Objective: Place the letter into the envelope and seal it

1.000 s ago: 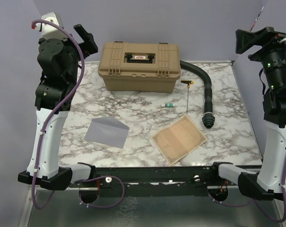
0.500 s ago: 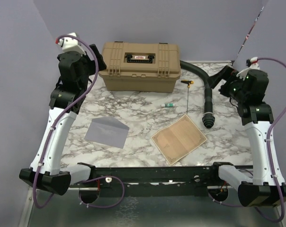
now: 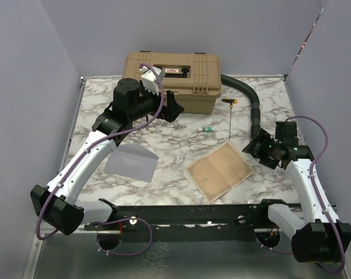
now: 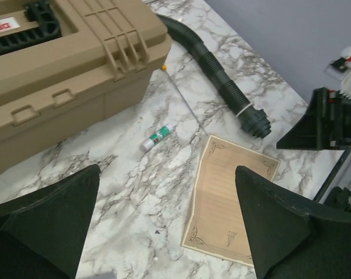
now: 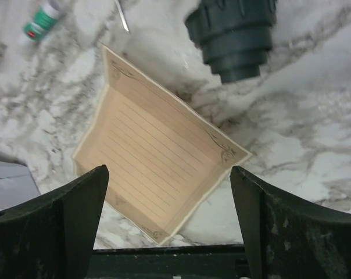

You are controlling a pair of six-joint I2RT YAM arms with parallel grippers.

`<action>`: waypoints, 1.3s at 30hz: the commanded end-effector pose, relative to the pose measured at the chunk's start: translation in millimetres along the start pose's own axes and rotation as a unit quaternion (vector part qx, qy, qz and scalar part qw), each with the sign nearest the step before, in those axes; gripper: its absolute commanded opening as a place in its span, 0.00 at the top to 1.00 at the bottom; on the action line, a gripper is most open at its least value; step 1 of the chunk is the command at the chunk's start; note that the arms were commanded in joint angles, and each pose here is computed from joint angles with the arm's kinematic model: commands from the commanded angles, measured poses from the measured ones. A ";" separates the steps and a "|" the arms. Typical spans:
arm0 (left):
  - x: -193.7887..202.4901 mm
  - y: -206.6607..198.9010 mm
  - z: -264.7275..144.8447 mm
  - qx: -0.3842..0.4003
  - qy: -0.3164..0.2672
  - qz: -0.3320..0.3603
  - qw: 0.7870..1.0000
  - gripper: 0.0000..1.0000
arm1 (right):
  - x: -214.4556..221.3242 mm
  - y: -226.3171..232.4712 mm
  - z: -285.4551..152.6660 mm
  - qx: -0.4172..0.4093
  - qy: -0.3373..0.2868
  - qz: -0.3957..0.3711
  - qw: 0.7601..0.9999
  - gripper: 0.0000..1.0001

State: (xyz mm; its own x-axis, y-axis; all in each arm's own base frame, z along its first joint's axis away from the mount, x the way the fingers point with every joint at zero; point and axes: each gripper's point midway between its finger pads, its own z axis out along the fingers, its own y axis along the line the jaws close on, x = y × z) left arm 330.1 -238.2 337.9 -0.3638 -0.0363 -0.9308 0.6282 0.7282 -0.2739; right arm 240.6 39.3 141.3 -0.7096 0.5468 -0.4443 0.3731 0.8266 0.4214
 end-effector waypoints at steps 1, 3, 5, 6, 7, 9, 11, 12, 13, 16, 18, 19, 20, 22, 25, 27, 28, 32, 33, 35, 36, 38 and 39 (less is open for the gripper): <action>-3.1 -26.0 7.3 0.057 -0.010 0.027 0.998 0.01 | 20.1 -22.8 3.6 0.040 0.011 0.029 0.999 0.12; -1.6 -30.2 11.2 0.060 -0.008 0.026 0.998 0.01 | 15.3 -27.2 4.9 0.061 0.000 0.057 0.997 0.12; -2.4 -34.7 13.8 0.064 -0.010 0.026 0.998 0.01 | 19.4 -30.6 13.4 0.070 0.011 0.071 0.995 0.12; -2.7 -36.4 14.6 0.066 -0.011 0.026 0.997 0.01 | 23.9 -33.3 19.5 0.075 0.020 0.082 0.994 0.12; -3.4 -37.9 15.2 0.067 -0.012 0.026 0.997 0.01 | 28.6 -35.9 25.7 0.079 0.029 0.088 0.993 0.12; -5.0 -39.8 15.8 0.067 -0.015 0.027 0.997 0.01 | 37.4 -40.8 38.8 0.081 0.041 0.098 0.991 0.12; -5.3 -40.8 15.9 0.066 -0.016 0.026 0.997 0.01 | 39.1 -42.6 49.9 0.075 0.038 0.099 0.992 0.12; -5.2 -41.3 16.1 0.067 -0.016 0.025 0.997 0.01 | 39.9 -43.9 53.5 0.075 0.038 0.095 0.992 0.12; -4.8 -42.1 16.5 0.067 -0.016 0.023 0.997 0.01 | 39.9 -44.6 56.4 0.072 0.036 0.088 0.993 0.12; -2.5 -43.6 17.9 0.071 -0.013 0.018 0.997 0.01 | 43.3 -46.5 63.7 0.058 0.036 0.060 0.996 0.12; -1.1 -44.0 20.5 0.072 -0.011 0.014 0.997 0.01 | 47.1 -44.5 66.5 0.044 0.043 0.043 0.997 0.12; -0.6 -44.3 21.8 0.074 -0.010 0.013 0.997 0.01 | 49.6 -42.3 68.0 0.034 0.049 0.037 0.998 0.12; -0.4 -44.6 23.2 0.074 -0.009 0.012 0.997 0.01 | 52.0 -40.8 70.2 0.026 0.054 0.037 0.998 0.12; -1.3 -45.1 26.6 0.076 -0.009 0.010 0.997 0.01 | 56.2 -33.3 75.0 0.000 0.067 0.032 0.997 0.13; -3.7 -47.1 29.2 0.079 -0.011 0.008 0.997 0.01 | 60.6 -26.5 82.1 -0.022 0.083 0.035 0.996 0.16; -5.5 -48.5 30.1 0.082 -0.012 0.007 0.997 0.01 | 61.0 -25.2 87.2 -0.030 0.085 0.031 0.995 0.23; -5.6 -49.0 30.4 0.083 -0.012 0.006 0.996 0.01 | 60.2 -24.0 89.3 -0.036 0.082 0.027 0.996 0.27; -8.1 -52.0 31.1 0.089 -0.015 0.001 0.996 0.01 | 53.9 -4.1 91.0 -0.105 0.061 0.000 0.993 0.46; -8.3 -52.4 31.3 0.089 -0.016 0.000 0.996 0.01 | 53.1 1.3 90.0 -0.124 0.057 -0.006 0.991 0.51; -8.5 -54.1 31.4 0.092 -0.016 -0.005 0.996 0.01 | 52.2 9.3 88.1 -0.152 0.049 -0.013 0.987 0.72; -9.5 -54.6 32.1 0.093 -0.018 -0.007 0.995 0.01 | 50.5 13.7 86.9 -0.164 0.045 -0.016 0.985 0.86; -13.9 -55.9 34.6 0.094 -0.021 -0.015 0.995 0.01 | 41.9 24.9 80.6 -0.185 0.036 -0.021 0.982 0.99; -16.8 -56.6 35.7 0.095 -0.022 -0.018 0.995 0.01 | 35.4 31.9 75.0 -0.195 0.031 -0.028 0.980 0.99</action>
State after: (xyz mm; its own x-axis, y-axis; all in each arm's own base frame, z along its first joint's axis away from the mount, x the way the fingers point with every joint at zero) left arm 324.4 -292.5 334.6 -0.3805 -0.0425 -0.9238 0.7102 0.6264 -0.3213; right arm 249.0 81.8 40.5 -0.7883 0.5182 -0.3317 0.2509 0.7630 0.5957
